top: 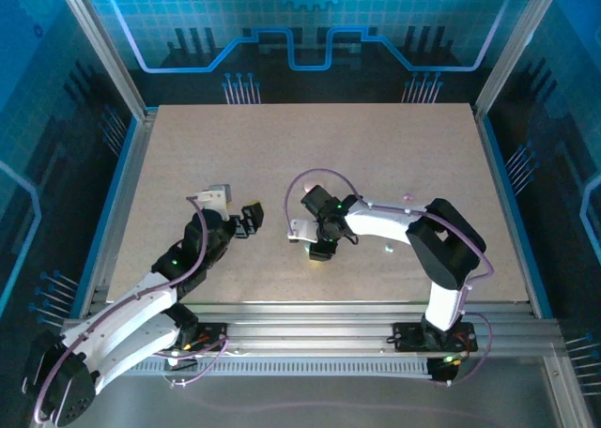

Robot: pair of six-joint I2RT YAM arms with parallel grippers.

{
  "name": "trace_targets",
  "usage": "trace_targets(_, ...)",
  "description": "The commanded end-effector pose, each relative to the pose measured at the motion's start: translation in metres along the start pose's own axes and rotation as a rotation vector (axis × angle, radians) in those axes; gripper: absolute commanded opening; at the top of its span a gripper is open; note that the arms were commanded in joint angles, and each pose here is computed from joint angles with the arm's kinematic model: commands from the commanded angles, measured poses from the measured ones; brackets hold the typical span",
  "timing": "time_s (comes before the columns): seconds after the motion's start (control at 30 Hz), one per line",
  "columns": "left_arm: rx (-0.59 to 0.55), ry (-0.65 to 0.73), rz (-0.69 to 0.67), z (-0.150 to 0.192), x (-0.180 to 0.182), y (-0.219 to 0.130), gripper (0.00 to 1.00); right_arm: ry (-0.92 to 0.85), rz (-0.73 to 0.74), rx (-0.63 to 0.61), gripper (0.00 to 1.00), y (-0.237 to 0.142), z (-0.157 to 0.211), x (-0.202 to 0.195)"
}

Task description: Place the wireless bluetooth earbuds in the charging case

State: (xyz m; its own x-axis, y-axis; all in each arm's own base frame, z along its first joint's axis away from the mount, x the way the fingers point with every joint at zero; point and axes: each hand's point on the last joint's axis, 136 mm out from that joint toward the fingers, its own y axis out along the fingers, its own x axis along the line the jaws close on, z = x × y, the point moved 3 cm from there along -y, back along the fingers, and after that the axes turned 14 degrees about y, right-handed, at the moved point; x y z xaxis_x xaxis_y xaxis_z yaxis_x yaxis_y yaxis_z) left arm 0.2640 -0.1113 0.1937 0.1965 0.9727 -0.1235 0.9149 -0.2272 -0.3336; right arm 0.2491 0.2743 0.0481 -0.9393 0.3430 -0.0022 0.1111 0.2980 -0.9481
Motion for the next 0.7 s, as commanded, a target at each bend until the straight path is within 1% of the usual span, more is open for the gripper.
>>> trace_targets(0.0,-0.038,0.015,-0.019,-0.006,0.005,-0.002,0.86,-0.018,-0.022,0.011,0.48,-0.002,-0.001,0.007)
trace_targets(0.1,-0.045,0.026,-0.001,-0.008,0.002,-0.003,0.85,-0.01,-0.02,-0.014,0.39,-0.011,-0.002,0.007)
trace_targets(0.17,-0.051,0.03,0.011,-0.01,0.0,-0.003,0.85,0.004,-0.012,-0.064,0.36,-0.024,-0.008,0.006)
trace_targets(0.23,-0.057,0.028,0.025,-0.012,-0.002,-0.004,0.85,0.02,-0.003,-0.135,0.33,-0.042,-0.014,0.006)
trace_targets(0.33,-0.068,0.003,0.082,-0.019,-0.011,-0.004,0.84,0.04,0.04,-0.302,0.32,-0.081,-0.025,0.003)
trace_targets(0.43,-0.067,-0.026,0.227,-0.033,-0.036,-0.003,0.84,0.05,0.097,-0.479,0.32,-0.122,-0.03,-0.002)
trace_targets(0.53,-0.027,-0.086,0.395,-0.05,-0.066,-0.001,0.84,0.066,0.176,-0.629,0.32,-0.161,-0.034,-0.009)
trace_targets(0.67,0.014,-0.133,0.655,-0.073,-0.109,0.0,0.81,0.089,0.232,-0.716,0.32,-0.182,-0.031,-0.012)
